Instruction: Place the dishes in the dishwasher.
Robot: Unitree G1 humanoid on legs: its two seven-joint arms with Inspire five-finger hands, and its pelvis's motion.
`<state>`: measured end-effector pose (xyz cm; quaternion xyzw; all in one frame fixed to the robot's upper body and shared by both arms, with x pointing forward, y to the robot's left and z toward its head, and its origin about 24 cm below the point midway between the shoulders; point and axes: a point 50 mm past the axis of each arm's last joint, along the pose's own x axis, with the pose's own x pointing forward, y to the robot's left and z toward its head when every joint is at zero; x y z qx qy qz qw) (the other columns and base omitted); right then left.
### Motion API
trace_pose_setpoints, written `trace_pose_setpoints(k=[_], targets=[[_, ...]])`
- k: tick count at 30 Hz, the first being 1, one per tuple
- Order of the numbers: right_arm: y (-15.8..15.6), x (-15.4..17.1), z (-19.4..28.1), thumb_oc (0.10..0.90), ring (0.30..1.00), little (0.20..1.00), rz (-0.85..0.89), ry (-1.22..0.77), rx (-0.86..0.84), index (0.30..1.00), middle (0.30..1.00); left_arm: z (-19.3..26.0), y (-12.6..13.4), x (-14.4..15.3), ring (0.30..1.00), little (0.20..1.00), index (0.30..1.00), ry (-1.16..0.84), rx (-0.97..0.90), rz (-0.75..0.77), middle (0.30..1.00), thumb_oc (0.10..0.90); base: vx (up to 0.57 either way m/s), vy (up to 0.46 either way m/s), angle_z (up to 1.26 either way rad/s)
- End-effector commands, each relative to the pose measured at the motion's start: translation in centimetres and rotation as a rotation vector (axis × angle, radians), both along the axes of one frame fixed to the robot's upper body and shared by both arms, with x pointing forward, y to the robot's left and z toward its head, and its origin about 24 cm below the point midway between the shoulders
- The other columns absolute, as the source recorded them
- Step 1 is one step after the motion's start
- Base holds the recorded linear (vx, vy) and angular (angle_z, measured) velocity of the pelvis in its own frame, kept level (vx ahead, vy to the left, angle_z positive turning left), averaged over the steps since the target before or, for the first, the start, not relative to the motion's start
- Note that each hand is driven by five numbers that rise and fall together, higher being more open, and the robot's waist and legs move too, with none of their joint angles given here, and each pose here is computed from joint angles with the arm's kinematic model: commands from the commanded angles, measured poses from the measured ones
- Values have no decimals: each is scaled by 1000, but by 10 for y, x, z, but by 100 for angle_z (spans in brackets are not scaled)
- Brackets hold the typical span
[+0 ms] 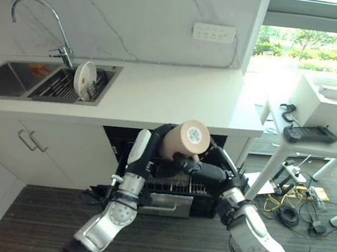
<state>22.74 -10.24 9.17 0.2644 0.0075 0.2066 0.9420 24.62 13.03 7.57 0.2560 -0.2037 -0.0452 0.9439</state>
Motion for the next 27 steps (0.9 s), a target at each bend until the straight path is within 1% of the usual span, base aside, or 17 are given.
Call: trace_pose_setpoints(k=[1, 2, 3, 4, 5, 6, 10, 15, 22, 23, 24, 25, 27], targets=[[20, 9, 65, 800, 900, 900, 51, -301, 140, 900, 900, 43, -30, 1, 300, 300, 300, -240, -2, -171, 300, 400, 0, 0, 0], [20, 9, 67, 800, 900, 900, 46, -313, 138, 900, 900, 43, -31, 1, 300, 300, 300, -236, 4, -181, 300, 400, 0, 0, 0], [20, 10, 69, 739, 808, 808, 41, -323, 138, 808, 808, 43, -32, 1, 300, 300, 300, -229, 12, -193, 300, 400, 0, 0, 0], [20, 10, 70, 562, 542, 542, 39, -329, 138, 542, 542, 43, -32, 1, 300, 300, 300, -223, 18, -202, 300, 400, 0, 0, 0], [20, 10, 71, 464, 396, 396, 36, -333, 139, 396, 396, 42, -33, 1, 300, 300, 300, -217, 25, -212, 300, 400, 0, 0, 0], [19, 10, 72, 400, 300, 300, 31, -341, 140, 300, 300, 42, -36, 1, 300, 300, 300, -208, 39, -229, 300, 400, 0, 0, 0], [19, 9, 77, 400, 300, 300, 1, -367, 133, 300, 300, 39, -46, -2, 300, 300, 300, -184, 108, -307, 300, 400, 0, 0, 0], [17, 9, 81, 400, 300, 300, -35, -393, 144, 300, 300, 38, -51, -4, 300, 300, 300, -180, 140, -350, 300, 400, 0, 0, 0], [7, 10, 83, 400, 300, 300, -136, -408, 139, 300, 300, 36, -52, -6, 300, 300, 300, -150, 167, -402, 300, 400, 0, 0, 0], [4, 10, 83, 400, 300, 300, -156, -414, 131, 300, 300, 34, -51, -7, 531, 531, 531, -126, 163, -409, 531, 554, 0, 0, 0], [1, 10, 82, 400, 300, 300, -170, -416, 126, 300, 300, 32, -49, -6, 867, 867, 867, -102, 159, -413, 867, 778, 0, 0, 0], [-1, 11, 83, 400, 300, 300, -183, -420, 122, 300, 300, 31, -47, -6, 900, 900, 900, -83, 153, -411, 900, 800, 0, 0, 0], [-8, 11, 82, 400, 300, 300, -215, -424, 115, 300, 300, 26, -40, -4, 900, 900, 900, -38, 153, -383, 900, 800, 0, 0, 0]])
